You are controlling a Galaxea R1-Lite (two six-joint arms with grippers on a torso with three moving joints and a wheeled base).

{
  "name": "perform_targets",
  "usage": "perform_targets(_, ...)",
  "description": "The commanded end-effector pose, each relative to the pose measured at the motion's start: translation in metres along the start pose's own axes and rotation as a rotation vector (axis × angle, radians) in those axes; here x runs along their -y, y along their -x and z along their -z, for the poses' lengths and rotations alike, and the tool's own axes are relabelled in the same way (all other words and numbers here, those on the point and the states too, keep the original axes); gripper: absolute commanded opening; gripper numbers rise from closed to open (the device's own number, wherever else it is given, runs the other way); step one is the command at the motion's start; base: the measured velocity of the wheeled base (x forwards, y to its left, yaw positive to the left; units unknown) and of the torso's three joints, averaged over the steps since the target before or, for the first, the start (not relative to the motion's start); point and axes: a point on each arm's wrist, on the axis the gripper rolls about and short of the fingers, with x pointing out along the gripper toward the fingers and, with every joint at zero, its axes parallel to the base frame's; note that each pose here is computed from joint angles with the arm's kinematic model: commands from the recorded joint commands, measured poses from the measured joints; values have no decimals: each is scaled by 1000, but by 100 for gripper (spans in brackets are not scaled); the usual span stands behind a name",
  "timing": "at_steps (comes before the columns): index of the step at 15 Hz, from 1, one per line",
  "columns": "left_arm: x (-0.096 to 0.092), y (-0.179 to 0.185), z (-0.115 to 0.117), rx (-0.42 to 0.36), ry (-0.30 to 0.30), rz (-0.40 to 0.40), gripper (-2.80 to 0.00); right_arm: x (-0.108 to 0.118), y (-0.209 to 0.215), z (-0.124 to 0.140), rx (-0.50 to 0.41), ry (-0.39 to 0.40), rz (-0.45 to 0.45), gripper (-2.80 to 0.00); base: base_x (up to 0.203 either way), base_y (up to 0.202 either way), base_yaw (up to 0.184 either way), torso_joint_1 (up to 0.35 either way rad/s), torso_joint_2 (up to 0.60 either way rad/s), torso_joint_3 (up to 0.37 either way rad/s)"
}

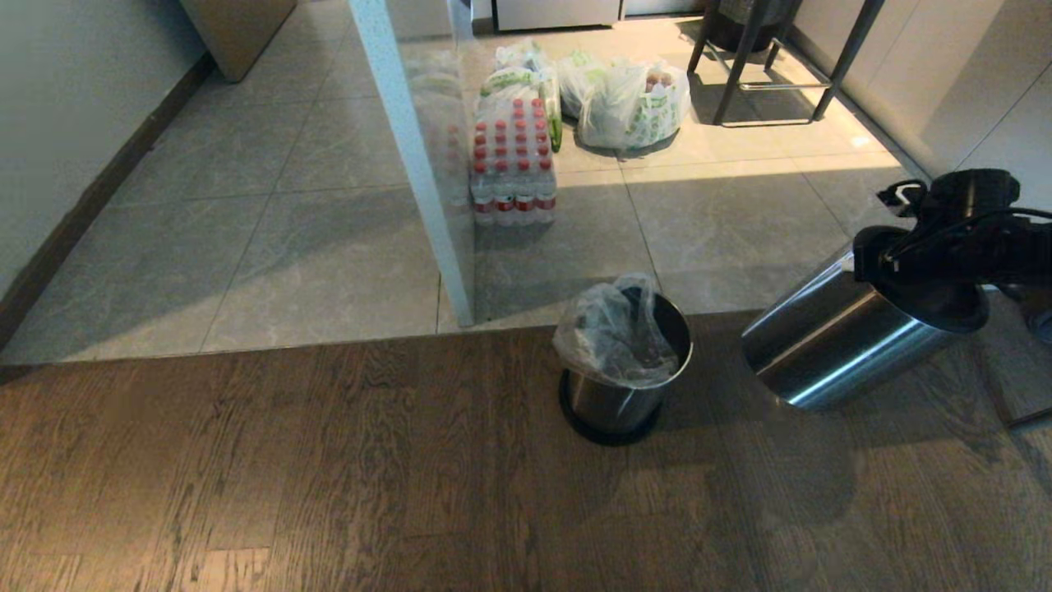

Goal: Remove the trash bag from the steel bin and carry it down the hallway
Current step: Place the outer trash can on the ground

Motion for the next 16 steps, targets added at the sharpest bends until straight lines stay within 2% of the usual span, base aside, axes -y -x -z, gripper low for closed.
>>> perform_targets(1,0,0,0,-1,0,0,-280,8,-44,29,-36,-7,2,-280,0,0,0,0,0,0)
perform_targets(6,0,0,0,1,0,0,-280,19,-69,51,-18,32,21,-280,0,0,0,0,0,0)
perform_targets(10,0,0,0,-1,0,0,-280,19,-69,51,-10,35,15,-280,0,0,0,0,0,0)
perform_targets(11,0,0,0,-1,0,0,-280,19,-68,50,-13,35,17,0,0,0,0,0,0,0)
perform_targets(16,0,0,0,-1,0,0,-280,20,-58,37,19,42,24,0,0,0,0,0,0,0)
